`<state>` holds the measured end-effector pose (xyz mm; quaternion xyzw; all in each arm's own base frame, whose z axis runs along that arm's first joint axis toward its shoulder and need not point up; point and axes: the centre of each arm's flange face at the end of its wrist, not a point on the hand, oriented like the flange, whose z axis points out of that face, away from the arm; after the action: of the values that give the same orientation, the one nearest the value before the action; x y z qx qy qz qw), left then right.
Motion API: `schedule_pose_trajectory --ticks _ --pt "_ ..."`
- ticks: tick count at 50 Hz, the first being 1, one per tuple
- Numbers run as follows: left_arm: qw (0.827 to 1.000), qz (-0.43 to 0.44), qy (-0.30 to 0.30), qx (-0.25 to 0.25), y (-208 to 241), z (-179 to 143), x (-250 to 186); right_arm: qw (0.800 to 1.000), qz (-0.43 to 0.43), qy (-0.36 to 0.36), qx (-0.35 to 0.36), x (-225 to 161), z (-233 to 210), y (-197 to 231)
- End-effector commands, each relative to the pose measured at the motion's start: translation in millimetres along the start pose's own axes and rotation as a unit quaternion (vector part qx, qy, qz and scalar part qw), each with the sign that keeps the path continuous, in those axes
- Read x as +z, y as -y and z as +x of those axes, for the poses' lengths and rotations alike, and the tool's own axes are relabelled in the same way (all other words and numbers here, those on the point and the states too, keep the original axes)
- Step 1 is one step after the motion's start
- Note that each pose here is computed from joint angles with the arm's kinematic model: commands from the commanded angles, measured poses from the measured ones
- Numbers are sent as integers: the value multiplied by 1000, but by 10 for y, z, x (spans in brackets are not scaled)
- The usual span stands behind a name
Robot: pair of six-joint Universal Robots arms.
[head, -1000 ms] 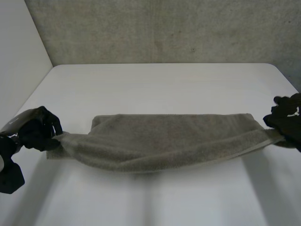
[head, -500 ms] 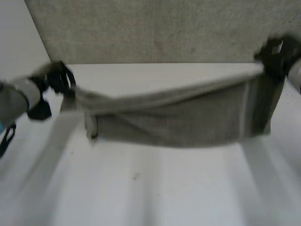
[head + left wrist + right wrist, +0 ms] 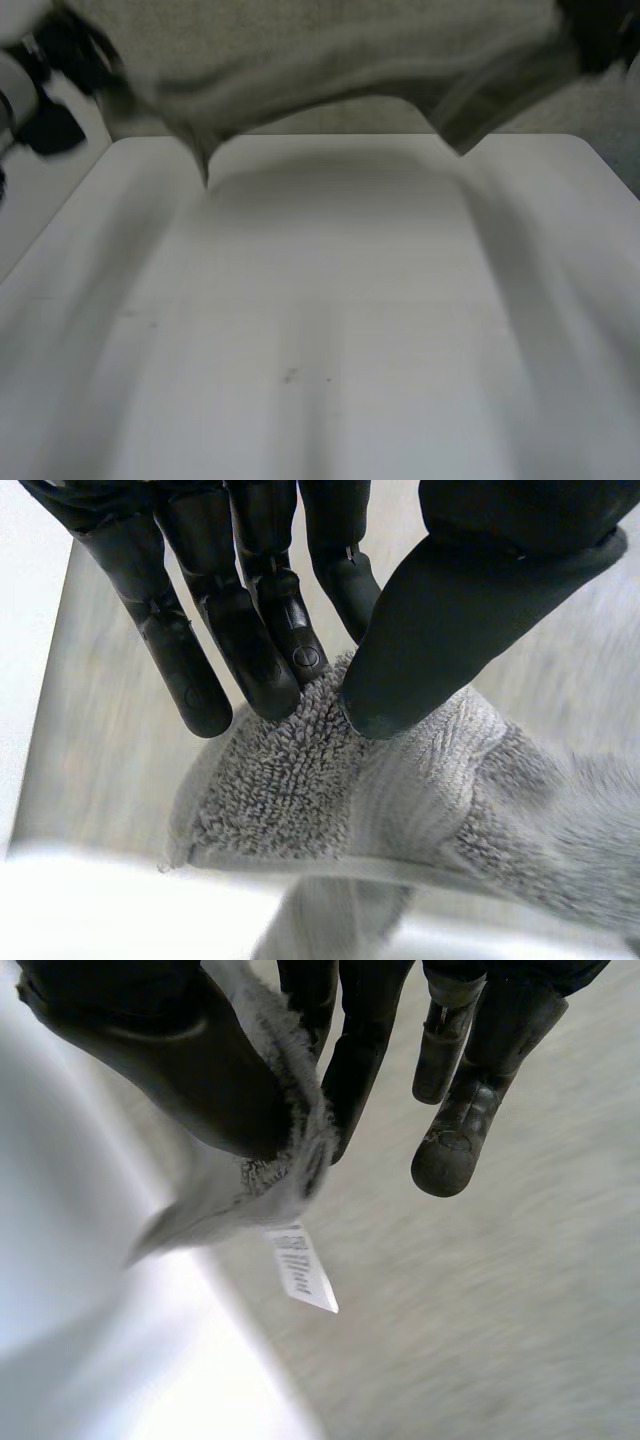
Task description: Fold the towel.
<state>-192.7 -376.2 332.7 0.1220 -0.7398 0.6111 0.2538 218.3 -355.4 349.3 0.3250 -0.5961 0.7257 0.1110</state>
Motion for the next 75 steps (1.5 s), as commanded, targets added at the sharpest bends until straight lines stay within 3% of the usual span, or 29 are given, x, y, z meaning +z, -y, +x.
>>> schedule_pose_trajectory --ticks 1,6,12,21,27,32,37,39,40,42,43,45,49,58,75 --pt "985 -151 76 45 -1001 -602 -102 974 -144 157 -81 -468 -803 -934" --pt "974 -189 85 88 -1425 -855 -189 957 -181 203 -99 -703 -1102 -1290" --pt "971 -194 85 113 -1631 -975 -293 957 -180 205 -97 -832 -1217 -1416" --pt "977 -159 63 125 -1571 -906 -365 962 -170 196 -87 -892 -1221 -1384" --pt "971 -134 31 195 -1518 -801 -464 970 -166 172 -52 -878 -1124 -1332" --pt "953 -109 -2 281 -1484 -680 -645 974 -165 151 -27 -854 -1010 -1314" --pt "941 -96 -41 323 -1534 -595 -766 975 -167 147 -19 -837 -955 -1348" --pt "917 -88 -105 375 -1615 -516 -930 975 -168 144 -18 -831 -933 -1360" --pt "917 -88 -106 376 -1616 -515 -931 975 -170 142 -17 -825 -914 -1375" --pt "893 -97 -150 413 -1712 -515 -1075 975 -172 139 -16 -821 -897 -1388" --pt "893 -97 -150 413 -1713 -515 -1076 975 -173 138 -16 -818 -889 -1394" --pt "875 -107 -174 439 -1784 -545 -1154 975 -174 138 -16 -821 -888 -1400" --pt "869 -113 -170 452 -1796 -615 -1164 975 -174 139 -15 -824 -891 -1401" --pt "877 -136 -131 443 -1759 -850 -1119 974 -176 140 -15 -832 -902 -1412" --pt "870 -177 -130 442 -1977 -999 -964 975 -172 139 -16 -841 -924 -1422"
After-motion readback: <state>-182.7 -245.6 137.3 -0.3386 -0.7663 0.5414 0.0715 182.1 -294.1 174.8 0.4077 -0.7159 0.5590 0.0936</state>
